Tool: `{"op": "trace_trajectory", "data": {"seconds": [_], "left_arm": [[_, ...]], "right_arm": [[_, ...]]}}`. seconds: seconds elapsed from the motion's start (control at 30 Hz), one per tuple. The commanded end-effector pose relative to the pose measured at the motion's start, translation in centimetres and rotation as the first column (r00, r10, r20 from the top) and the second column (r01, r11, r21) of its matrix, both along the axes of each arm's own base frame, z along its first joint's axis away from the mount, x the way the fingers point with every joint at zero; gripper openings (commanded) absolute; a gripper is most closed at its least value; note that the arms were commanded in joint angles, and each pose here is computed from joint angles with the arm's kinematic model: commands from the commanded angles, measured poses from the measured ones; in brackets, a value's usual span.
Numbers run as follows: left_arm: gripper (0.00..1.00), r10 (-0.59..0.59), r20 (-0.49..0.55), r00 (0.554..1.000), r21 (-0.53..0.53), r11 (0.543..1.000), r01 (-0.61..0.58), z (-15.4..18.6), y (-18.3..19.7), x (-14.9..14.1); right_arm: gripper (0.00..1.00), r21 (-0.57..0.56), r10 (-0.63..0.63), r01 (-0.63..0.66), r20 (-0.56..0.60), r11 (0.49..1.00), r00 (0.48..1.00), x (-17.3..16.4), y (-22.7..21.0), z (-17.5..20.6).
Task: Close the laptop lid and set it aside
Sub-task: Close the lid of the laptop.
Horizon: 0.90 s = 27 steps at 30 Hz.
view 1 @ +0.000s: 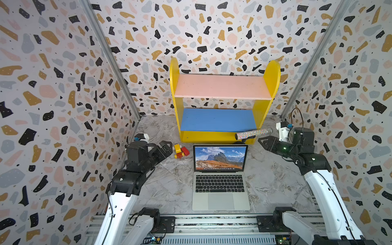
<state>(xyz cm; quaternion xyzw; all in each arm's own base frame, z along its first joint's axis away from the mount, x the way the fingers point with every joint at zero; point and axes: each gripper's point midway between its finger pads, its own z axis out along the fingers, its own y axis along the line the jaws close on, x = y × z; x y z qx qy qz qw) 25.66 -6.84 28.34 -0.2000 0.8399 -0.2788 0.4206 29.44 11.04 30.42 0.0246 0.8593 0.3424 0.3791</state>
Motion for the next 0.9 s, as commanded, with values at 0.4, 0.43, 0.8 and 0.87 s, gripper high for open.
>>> {"op": "trace_trajectory", "data": {"seconds": [0.4,0.43,0.8,0.87], "left_arm": [[1.0,-0.194,-0.181,0.964,0.017,0.98,0.2,-6.5,-2.8,-6.5],[1.0,-0.197,-0.199,0.96,0.028,0.978,0.206,-6.9,-2.7,-6.8],[1.0,-0.27,-0.339,0.901,0.03,0.954,0.297,-12.3,-4.1,-9.5],[1.0,-0.279,-0.354,0.893,0.021,0.952,0.306,-13.3,-4.5,-9.9]], "right_arm": [[0.0,-0.135,0.314,-0.325,-0.096,0.936,0.944,0.0,9.8,0.3],[0.0,-0.144,0.331,-0.344,-0.106,0.928,0.938,0.3,10.4,0.2],[0.0,-0.255,0.404,-0.443,-0.193,0.86,0.894,2.2,14.5,-1.7],[0.0,-0.264,0.411,-0.452,-0.197,0.852,0.89,2.6,15.0,-1.8]]}}
